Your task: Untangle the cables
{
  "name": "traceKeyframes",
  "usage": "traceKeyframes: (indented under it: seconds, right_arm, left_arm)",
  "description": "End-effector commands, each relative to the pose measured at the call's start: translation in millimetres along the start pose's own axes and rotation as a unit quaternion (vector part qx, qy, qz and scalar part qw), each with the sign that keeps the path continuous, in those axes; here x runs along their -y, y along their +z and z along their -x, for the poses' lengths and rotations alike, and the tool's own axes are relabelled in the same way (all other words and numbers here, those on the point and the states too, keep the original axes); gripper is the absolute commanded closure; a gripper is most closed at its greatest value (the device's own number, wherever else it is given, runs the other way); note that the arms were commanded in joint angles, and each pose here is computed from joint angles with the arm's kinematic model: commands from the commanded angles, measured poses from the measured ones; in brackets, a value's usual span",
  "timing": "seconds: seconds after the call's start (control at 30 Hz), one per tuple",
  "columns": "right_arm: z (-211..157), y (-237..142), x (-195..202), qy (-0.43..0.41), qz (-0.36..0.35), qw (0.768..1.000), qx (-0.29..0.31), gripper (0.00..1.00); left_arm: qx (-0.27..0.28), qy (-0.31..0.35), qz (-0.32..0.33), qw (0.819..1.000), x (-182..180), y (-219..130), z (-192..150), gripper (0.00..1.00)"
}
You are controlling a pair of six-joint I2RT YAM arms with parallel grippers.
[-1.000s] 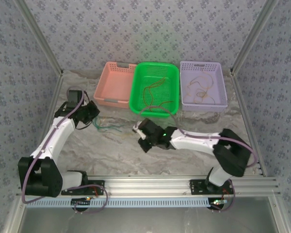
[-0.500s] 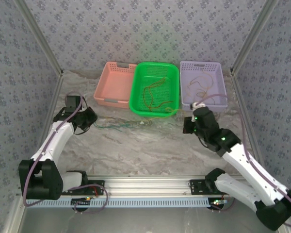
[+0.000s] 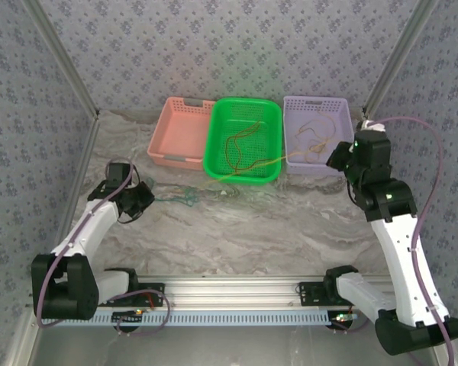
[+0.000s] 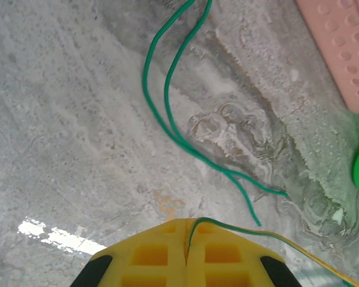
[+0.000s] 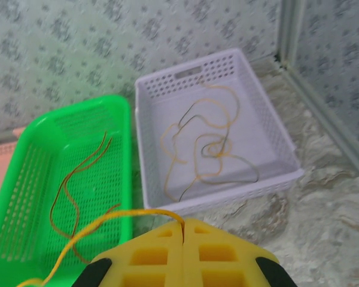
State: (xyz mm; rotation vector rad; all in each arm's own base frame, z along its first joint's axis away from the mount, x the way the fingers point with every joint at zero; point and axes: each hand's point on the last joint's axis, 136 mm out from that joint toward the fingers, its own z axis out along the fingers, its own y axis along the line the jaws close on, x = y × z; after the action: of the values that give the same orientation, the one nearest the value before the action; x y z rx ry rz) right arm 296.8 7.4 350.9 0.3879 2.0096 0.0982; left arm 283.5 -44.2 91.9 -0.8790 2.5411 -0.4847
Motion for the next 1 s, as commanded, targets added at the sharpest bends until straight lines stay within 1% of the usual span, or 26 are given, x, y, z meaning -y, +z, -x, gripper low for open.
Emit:
traceKeyframes:
  seconds: [0.0, 0.17, 0.27, 0.5, 0.73, 0.8, 0.87, 0.93, 0.97]
  right_arm:
    - [19, -6, 22, 0.014, -0.039, 0.999, 0.017, 1.0]
    - [43, -9, 35, 0.047, -0.044, 0.997, 0.036, 1.0]
    - [58, -11, 34, 0.052, -0.038, 0.997, 0.048, 1.0]
    - [78, -18, 26, 0.053, -0.02, 0.996, 0.063, 1.0]
    - [91, -21, -1, 0.036, 0.046, 0.996, 0.066, 1.0]
    - [90, -23, -8, 0.031, 0.061, 0.996, 0.058, 1.0]
    - [81, -22, -16, 0.025, 0.077, 0.996, 0.039, 1.0]
    - [57, -18, -28, 0.026, 0.094, 0.995, 0.002, 1.0]
    - [40, -17, -41, 0.024, 0.113, 0.993, -0.019, 1.0]
  left_arm:
    - [0.026, 0.005, -0.004, 1.0, 0, -5, 8, 1.0]
    - [0.022, 0.009, 0.002, 1.0, -4, -1, 4, 1.0]
    - [0.019, 0.007, 0.0, 1.0, -6, 2, 2, 1.0]
    - [0.007, 0.008, 0.002, 1.0, -9, 9, -4, 1.0]
    - [-0.018, 0.017, -0.011, 1.0, -9, 18, -14, 1.0]
    - [-0.024, 0.017, -0.017, 0.999, -9, 18, -18, 1.0]
    - [-0.028, 0.018, -0.022, 0.999, -7, 17, -21, 1.0]
    - [-0.025, 0.02, -0.026, 0.999, -5, 12, -20, 1.0]
    - [-0.024, 0.021, -0.028, 0.999, -4, 11, -20, 1.0]
